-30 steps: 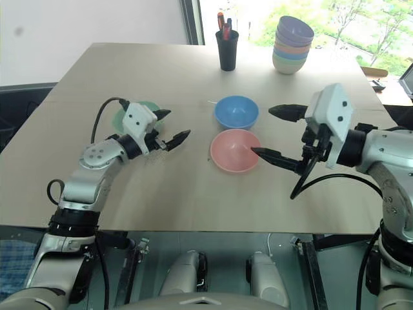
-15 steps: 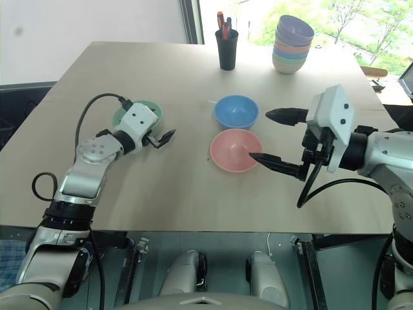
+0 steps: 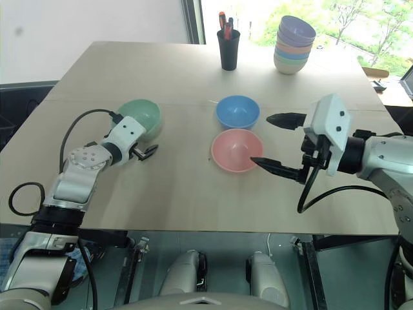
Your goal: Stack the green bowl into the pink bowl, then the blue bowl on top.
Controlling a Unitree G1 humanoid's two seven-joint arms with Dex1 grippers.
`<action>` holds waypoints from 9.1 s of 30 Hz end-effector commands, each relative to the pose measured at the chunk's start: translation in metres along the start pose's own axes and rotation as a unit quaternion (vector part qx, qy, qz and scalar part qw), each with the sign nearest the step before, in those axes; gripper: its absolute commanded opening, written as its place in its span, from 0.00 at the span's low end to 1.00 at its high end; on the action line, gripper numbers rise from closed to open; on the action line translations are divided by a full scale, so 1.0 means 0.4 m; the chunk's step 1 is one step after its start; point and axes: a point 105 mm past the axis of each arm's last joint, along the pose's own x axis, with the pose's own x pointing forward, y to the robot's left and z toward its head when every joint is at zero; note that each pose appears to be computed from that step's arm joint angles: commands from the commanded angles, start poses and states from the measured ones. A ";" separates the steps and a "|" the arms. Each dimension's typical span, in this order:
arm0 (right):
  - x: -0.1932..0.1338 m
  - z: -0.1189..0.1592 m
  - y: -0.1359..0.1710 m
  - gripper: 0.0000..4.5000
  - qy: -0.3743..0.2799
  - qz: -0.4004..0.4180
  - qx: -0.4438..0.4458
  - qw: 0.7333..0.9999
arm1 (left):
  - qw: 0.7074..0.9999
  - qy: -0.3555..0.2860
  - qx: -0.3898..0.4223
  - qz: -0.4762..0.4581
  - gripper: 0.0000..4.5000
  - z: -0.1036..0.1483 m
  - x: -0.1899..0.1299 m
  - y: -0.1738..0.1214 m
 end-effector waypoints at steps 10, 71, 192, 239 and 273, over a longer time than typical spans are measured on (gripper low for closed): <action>-0.002 0.017 -0.001 1.00 -0.008 -0.008 -0.022 1.000 | 1.000 -0.005 0.016 0.007 0.01 0.008 0.009 0.013; 0.011 -0.006 -0.026 1.00 -0.004 -0.031 -0.024 0.999 | 0.820 -0.456 0.107 -0.329 1.00 0.509 -0.107 -0.202; 0.173 -0.085 -0.230 0.68 0.188 0.083 -0.536 0.819 | 0.898 -0.334 -0.154 -0.243 1.00 0.279 -0.137 -0.093; 0.359 -0.249 -0.249 0.98 0.204 0.128 -0.558 0.794 | 0.908 -0.338 -0.177 -0.174 1.00 0.244 -0.189 -0.057; 0.339 -0.213 -0.288 0.01 0.206 0.097 -0.561 0.796 | 0.908 -0.334 -0.172 -0.188 1.00 0.245 -0.174 -0.072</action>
